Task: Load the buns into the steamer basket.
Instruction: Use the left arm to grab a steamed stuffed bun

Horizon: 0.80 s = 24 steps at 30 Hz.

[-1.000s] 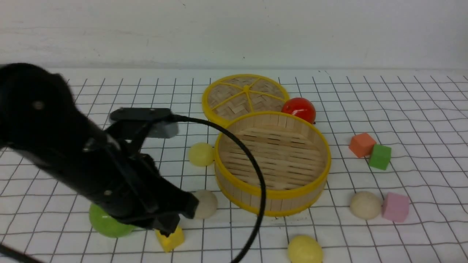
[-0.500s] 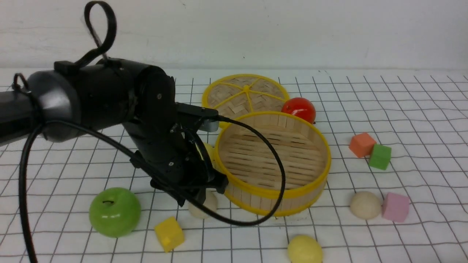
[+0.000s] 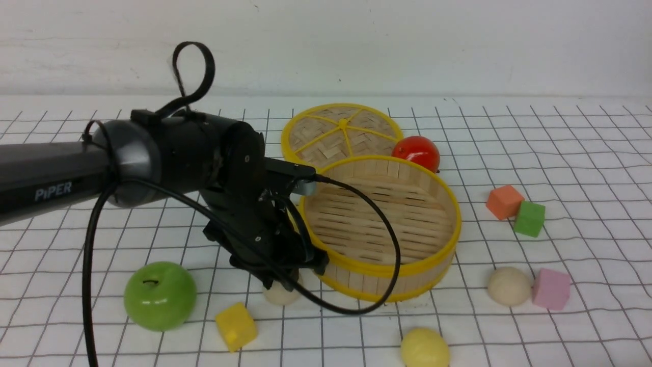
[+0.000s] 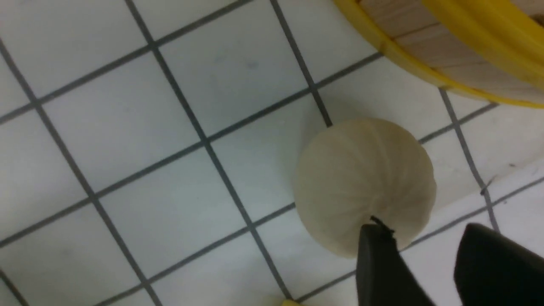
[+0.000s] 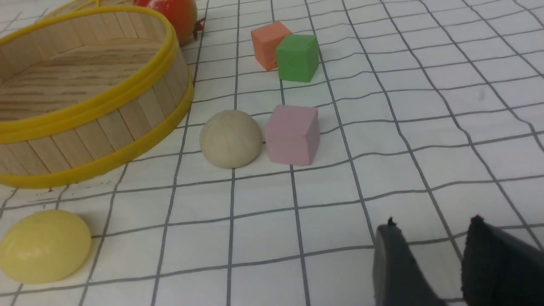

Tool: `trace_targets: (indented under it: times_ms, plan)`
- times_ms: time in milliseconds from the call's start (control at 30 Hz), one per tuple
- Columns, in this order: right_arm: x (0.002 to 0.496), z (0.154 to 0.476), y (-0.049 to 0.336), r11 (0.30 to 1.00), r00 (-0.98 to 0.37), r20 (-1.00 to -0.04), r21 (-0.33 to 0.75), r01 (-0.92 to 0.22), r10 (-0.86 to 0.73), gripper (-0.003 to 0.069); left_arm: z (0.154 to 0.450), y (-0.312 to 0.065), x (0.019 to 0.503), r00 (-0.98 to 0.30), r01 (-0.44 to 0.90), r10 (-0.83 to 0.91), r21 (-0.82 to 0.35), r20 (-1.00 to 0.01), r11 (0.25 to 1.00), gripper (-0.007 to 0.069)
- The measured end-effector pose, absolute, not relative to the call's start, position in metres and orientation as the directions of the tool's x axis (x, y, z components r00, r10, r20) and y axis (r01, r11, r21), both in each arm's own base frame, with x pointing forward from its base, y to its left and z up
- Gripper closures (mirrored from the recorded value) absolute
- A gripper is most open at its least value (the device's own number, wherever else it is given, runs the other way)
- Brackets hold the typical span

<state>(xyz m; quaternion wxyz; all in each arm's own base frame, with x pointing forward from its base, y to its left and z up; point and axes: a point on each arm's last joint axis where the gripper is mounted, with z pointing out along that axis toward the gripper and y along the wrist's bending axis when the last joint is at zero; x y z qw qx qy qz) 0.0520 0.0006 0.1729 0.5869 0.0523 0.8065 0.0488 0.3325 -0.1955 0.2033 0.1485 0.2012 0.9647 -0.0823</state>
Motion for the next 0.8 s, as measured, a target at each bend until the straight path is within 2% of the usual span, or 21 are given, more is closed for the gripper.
trace_targets:
  times_ms: [100, 133, 200, 367, 567, 733, 800]
  plan:
    - [0.052, 0.173, 0.001, 0.99, -0.306, -0.942, 0.14, 0.027, 0.142, 0.0418, 0.201, -0.195, 0.333, -0.873, 0.417, 0.372, -0.088, -0.317, 0.904, 0.046]
    - [0.052, 0.173, 0.001, 0.99, -0.306, -0.942, 0.14, 0.027, 0.142, 0.0418, 0.199, -0.195, 0.334, -0.87, 0.422, 0.38, -0.077, -0.314, 0.903, 0.0512]
    - [0.052, 0.173, 0.001, 0.99, -0.306, -0.942, 0.14, 0.027, 0.142, 0.0418, 0.195, -0.195, 0.335, -0.87, 0.426, 0.387, -0.069, -0.307, 0.902, 0.0566]
    - [0.052, 0.173, 0.001, 0.99, -0.306, -0.942, 0.14, 0.027, 0.142, 0.0418, 0.19, -0.195, 0.336, -0.873, 0.427, 0.393, -0.063, -0.288, 0.902, 0.0608]
    - [0.052, 0.173, 0.001, 0.99, -0.306, -0.942, 0.14, 0.027, 0.142, 0.0418, 0.204, -0.192, 0.331, -0.871, 0.427, 0.391, -0.068, -0.297, 0.902, 0.0568]
    - [0.052, 0.173, 0.001, 0.99, -0.306, -0.942, 0.14, 0.027, 0.142, 0.0418, 0.221, -0.191, 0.328, -0.861, 0.428, 0.381, -0.075, -0.338, 0.901, 0.0483]
    - [0.052, 0.173, 0.001, 0.99, -0.306, -0.942, 0.14, 0.027, 0.142, 0.0418, 0.223, -0.191, 0.327, -0.86, 0.428, 0.379, -0.078, -0.342, 0.901, 0.0423]
